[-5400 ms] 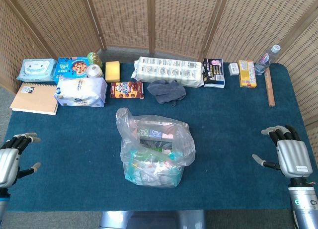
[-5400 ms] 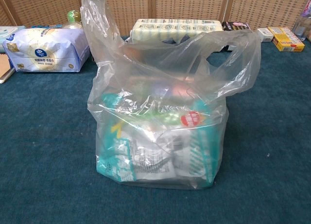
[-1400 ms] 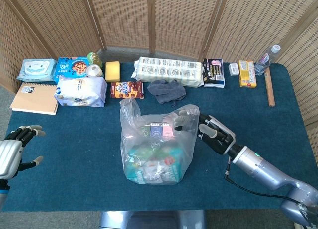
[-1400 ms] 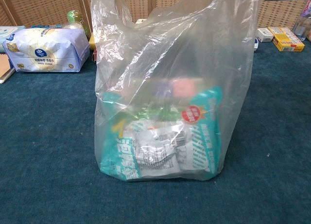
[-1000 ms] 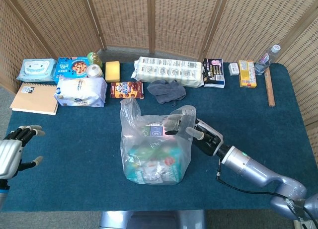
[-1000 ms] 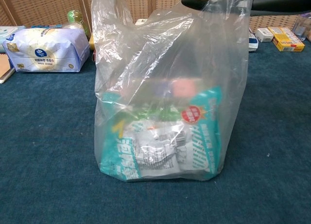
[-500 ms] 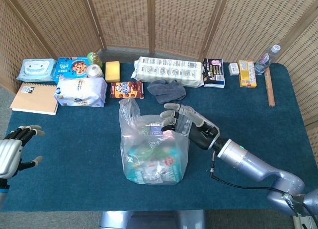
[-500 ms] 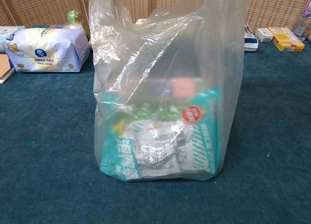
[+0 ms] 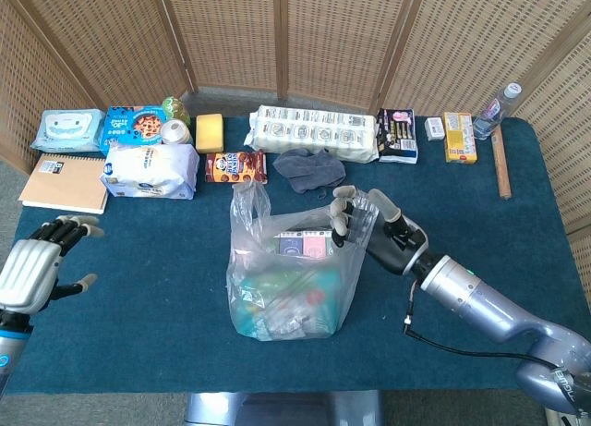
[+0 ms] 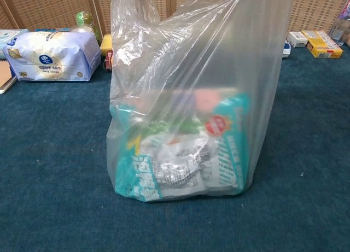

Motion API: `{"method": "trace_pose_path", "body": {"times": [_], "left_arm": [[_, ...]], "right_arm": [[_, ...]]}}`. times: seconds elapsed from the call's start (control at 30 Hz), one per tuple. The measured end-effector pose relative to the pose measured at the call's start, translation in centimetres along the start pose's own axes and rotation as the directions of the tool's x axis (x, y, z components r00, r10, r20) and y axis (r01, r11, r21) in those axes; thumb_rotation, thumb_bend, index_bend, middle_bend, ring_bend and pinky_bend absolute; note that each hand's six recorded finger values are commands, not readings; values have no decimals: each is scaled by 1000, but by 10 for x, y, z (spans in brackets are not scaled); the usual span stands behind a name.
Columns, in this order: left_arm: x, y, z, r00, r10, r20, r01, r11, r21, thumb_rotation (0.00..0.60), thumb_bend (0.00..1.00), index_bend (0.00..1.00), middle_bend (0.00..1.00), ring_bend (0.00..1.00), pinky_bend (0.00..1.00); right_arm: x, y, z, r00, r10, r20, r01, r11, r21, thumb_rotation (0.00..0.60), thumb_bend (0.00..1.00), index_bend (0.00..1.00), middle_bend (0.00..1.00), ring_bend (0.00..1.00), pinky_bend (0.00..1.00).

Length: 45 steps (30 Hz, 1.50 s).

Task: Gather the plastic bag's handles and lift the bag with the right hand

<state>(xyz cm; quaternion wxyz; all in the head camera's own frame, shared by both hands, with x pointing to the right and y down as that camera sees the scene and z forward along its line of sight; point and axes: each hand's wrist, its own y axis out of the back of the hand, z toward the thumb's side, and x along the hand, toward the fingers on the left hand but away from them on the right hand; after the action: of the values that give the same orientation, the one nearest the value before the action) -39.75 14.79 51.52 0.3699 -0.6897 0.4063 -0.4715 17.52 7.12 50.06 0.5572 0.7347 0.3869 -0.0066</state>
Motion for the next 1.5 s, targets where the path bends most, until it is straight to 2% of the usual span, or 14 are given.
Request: {"method": "trace_pose_path", "body": {"times": [0.17, 0.23, 0.27, 0.33, 0.43, 0.57, 0.73, 0.83, 0.9, 1.1, 1.3, 1.5], "left_arm": [[27, 11, 18, 994, 57, 97, -60, 998, 22, 600, 159, 335, 267, 230, 296], [38, 15, 25, 989, 75, 130, -79, 996, 28, 600, 162, 335, 266, 230, 296], [42, 16, 29, 986, 80, 145, -86, 996, 30, 600, 162, 335, 267, 230, 296], [53, 20, 38, 980, 89, 179, -96, 995, 34, 600, 164, 334, 267, 230, 297], [65, 26, 54, 968, 102, 231, -114, 993, 38, 600, 164, 335, 266, 230, 296], [74, 33, 69, 956, 117, 270, -130, 991, 30, 600, 163, 331, 266, 230, 296], [78, 44, 74, 951, 137, 278, -141, 990, -3, 600, 163, 300, 266, 230, 297], [79, 53, 74, 949, 148, 280, -149, 989, -16, 600, 164, 275, 266, 230, 297], [79, 57, 73, 948, 151, 280, -150, 988, -24, 600, 164, 263, 267, 230, 296], [83, 59, 71, 954, 124, 274, -125, 992, -14, 600, 165, 256, 267, 230, 296], [95, 45, 76, 957, 45, 288, -58, 998, 35, 600, 164, 256, 267, 223, 296], [108, 27, 87, 948, 5, 318, -42, 993, 109, 600, 164, 204, 267, 209, 295]], "right_arm": [[1, -2, -5, 1000, -2, 13, 2, 1000, -3, 411, 203, 421, 528, 598, 574], [1, -2, -6, 1000, 0, 14, 0, 1000, 2, 411, 202, 421, 517, 570, 534], [1, -3, -6, 1000, 2, 14, -2, 1000, 8, 410, 203, 421, 503, 550, 504], [1, -4, -6, 1000, 9, 14, -9, 1000, 20, 410, 210, 402, 438, 458, 373], [2, -9, -8, 999, 43, 15, -44, 998, 52, 414, 222, 329, 325, 277, 177], [4, -15, -11, 994, 110, 27, -112, 987, 111, 397, 226, 273, 255, 174, 87], [5, -9, -13, 985, 170, 43, -175, 965, 198, 289, 226, 257, 227, 142, 50], [3, -3, -15, 983, 174, 49, -181, 956, 233, 237, 226, 257, 224, 137, 45], [3, 0, -17, 984, 172, 54, -180, 951, 252, 225, 226, 256, 222, 135, 43], [2, 7, -21, 984, 163, 66, -176, 940, 291, 220, 226, 249, 222, 134, 43], [2, 7, -23, 984, 169, 64, -180, 942, 284, 222, 226, 240, 222, 134, 43], [3, 4, -22, 983, 177, 57, -185, 944, 275, 223, 225, 229, 222, 134, 43]]}}
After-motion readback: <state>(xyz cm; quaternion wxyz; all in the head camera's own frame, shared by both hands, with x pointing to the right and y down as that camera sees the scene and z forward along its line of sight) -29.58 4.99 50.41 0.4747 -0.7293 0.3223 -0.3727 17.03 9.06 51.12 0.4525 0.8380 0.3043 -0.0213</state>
